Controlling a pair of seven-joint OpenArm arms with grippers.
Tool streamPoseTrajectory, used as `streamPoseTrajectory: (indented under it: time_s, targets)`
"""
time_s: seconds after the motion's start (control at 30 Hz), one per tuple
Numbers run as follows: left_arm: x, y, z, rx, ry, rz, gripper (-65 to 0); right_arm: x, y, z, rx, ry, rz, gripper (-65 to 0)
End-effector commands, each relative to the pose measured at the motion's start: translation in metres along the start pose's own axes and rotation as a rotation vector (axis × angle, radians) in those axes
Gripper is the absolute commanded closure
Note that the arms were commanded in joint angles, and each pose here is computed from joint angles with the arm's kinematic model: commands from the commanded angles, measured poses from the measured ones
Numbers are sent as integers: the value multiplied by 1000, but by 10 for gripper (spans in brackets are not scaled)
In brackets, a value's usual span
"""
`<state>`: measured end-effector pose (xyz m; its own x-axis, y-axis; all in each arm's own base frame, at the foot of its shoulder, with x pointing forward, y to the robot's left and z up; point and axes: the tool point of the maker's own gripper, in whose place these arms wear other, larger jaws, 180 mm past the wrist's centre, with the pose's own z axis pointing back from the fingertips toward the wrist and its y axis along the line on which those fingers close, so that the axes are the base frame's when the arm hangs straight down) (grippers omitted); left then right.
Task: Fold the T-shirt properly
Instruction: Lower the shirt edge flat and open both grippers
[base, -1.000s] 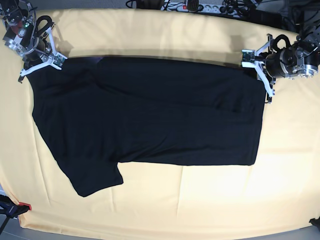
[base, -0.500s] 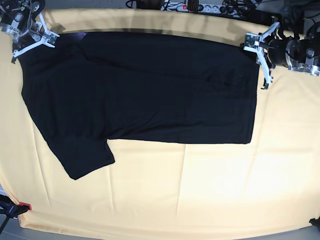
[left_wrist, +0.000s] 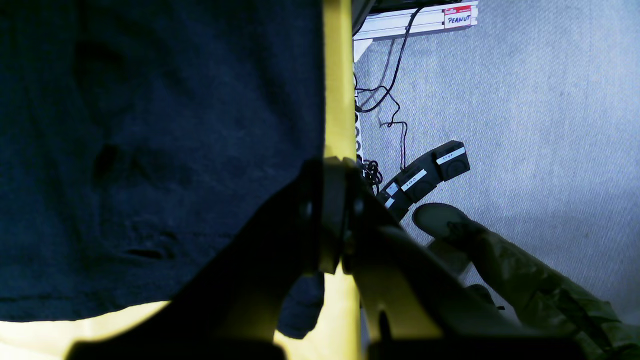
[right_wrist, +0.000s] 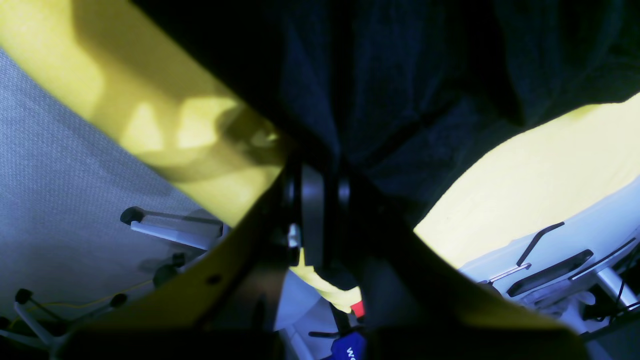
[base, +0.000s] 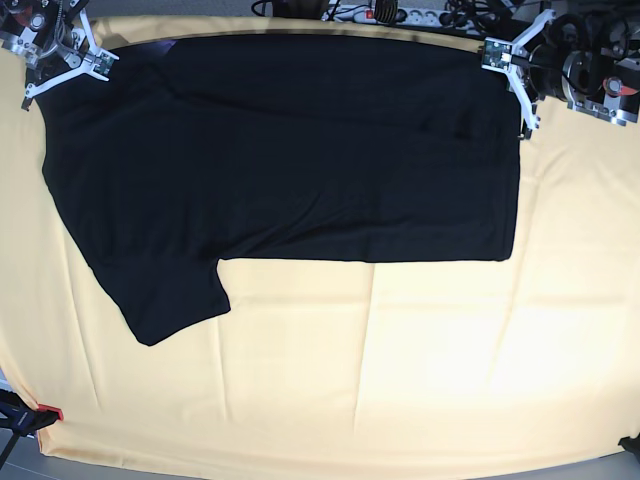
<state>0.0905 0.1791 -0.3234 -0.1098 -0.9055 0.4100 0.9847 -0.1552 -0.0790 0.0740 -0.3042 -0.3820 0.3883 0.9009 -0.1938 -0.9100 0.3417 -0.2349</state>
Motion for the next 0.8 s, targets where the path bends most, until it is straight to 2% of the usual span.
streamPoseTrajectory:
  time_s: [0.0,0.07,0.1,0.23,0.27,0.3,0.5,0.67,0.7,0.73,0.77]
  targets:
    - [-3,1,7,0,24,-16,0,-6,0,2,6,28,9,0]
    - [-3,1,7,0,24,-16,0,-7,-2,2,-8,29,-13,0]
    - [-3,1,7,0,24,-16,-27,-7,-3,2,-14,31,-22,-42]
    - [-4,1,7,0,26,-15,-359,-6,-5,4,-22,31,-29,-388]
    - [-5,1,7,-1,33,-15,-416,-4,-5,6,-25,25,-27,-433]
    - [-6,0,7,-4,41,-13,-444,-2,-6,8,-30,22,-24,-442]
    - [-4,-6,14,-17,107,-56,-449,10,-8,30,-73,-14,8,-441]
    - [-9,-11,26,-29,184,-107,-449,2,-14,42,-113,3,2,-436]
    - [-10,-12,28,-30,199,-117,-437,-2,-17,44,-128,15,-12,-432]
    - [-9,-12,29,-28,206,-128,-394,-6,-24,47,-159,26,-30,-418]
    - [-9,-8,30,0,219,-131,-305,-12,-32,50,-200,44,-46,-373]
